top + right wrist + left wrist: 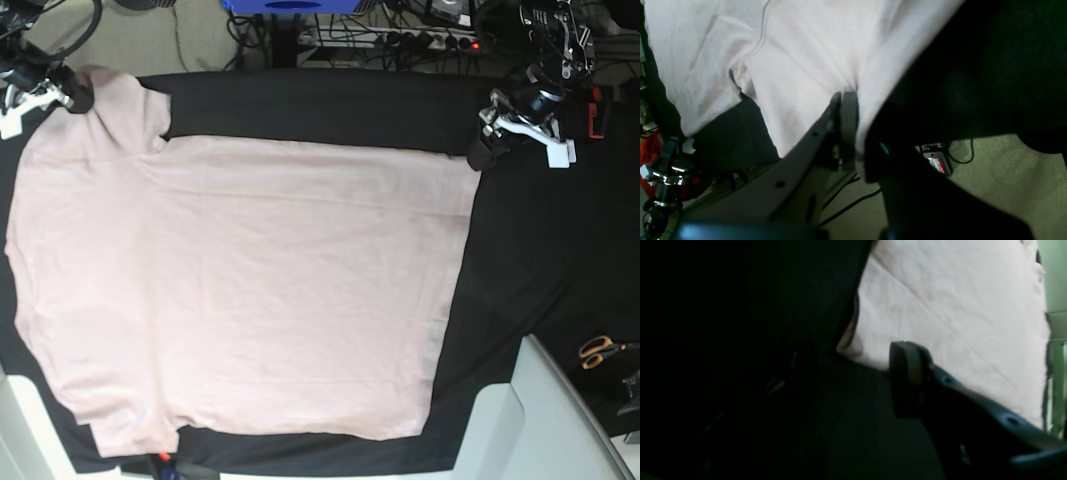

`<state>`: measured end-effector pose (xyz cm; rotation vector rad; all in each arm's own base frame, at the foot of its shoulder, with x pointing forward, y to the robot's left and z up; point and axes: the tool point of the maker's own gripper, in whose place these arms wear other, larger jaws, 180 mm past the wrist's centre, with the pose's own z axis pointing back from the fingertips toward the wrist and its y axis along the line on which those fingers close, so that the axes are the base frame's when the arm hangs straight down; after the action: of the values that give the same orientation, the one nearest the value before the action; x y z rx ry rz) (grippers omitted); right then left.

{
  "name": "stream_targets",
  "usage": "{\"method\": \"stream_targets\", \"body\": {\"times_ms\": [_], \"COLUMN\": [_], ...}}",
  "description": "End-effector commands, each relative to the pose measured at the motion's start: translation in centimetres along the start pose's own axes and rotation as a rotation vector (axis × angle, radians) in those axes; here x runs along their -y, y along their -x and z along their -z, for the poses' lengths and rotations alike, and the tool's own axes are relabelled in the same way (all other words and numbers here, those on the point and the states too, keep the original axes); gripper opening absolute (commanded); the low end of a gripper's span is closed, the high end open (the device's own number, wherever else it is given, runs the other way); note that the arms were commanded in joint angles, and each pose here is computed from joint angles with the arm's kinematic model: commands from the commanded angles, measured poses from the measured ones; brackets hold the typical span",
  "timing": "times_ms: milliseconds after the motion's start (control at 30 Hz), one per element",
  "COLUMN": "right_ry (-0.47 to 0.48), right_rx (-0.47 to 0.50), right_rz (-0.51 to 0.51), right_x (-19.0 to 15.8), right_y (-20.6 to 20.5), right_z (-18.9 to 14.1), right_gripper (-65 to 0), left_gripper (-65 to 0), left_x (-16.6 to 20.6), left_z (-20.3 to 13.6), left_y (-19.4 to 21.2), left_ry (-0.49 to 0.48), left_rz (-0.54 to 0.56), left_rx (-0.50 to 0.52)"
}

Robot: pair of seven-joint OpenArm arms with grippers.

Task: Fold the T-shirt properly
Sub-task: 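Close both grippers on the shirt's edge corners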

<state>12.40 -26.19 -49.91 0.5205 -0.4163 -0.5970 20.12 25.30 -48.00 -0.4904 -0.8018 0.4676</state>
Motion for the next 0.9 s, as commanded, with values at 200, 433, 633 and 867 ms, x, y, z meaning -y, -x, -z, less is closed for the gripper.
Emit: {"method": "stream_targets", "body": {"times_ms": [200, 433, 633, 867], "right_ry": [0.011, 0.011, 0.011, 0.011], "right_rx": [0.002, 0.002, 0.002, 0.002], "right_rz": [-0.018, -0.018, -0.018, -0.022], "right_x": [0.3, 0.3, 0.3, 0.3], "right_y": [-0.4, -0.4, -0.4, -0.5], "right_z": [-0.5, -0.5, -0.5, -0.5], "right_gripper": [-64.4, -64.4, -64.4, -64.5], "left_gripper": [-30.6, -30.9, -54.8, -65.0], "left_x": [1.8, 3.3, 3.7, 3.8], "left_z": [1.7, 2.7, 3.0, 3.0], "left_y": [0.7, 0.8, 1.0, 1.1], "left_ry": [0.043, 0.079, 0.085, 0.087], "left_rz": [0.039, 0.045, 0.04, 0.041], "left_rx": [-0.058, -0.063, -0.064, -0.067]}}
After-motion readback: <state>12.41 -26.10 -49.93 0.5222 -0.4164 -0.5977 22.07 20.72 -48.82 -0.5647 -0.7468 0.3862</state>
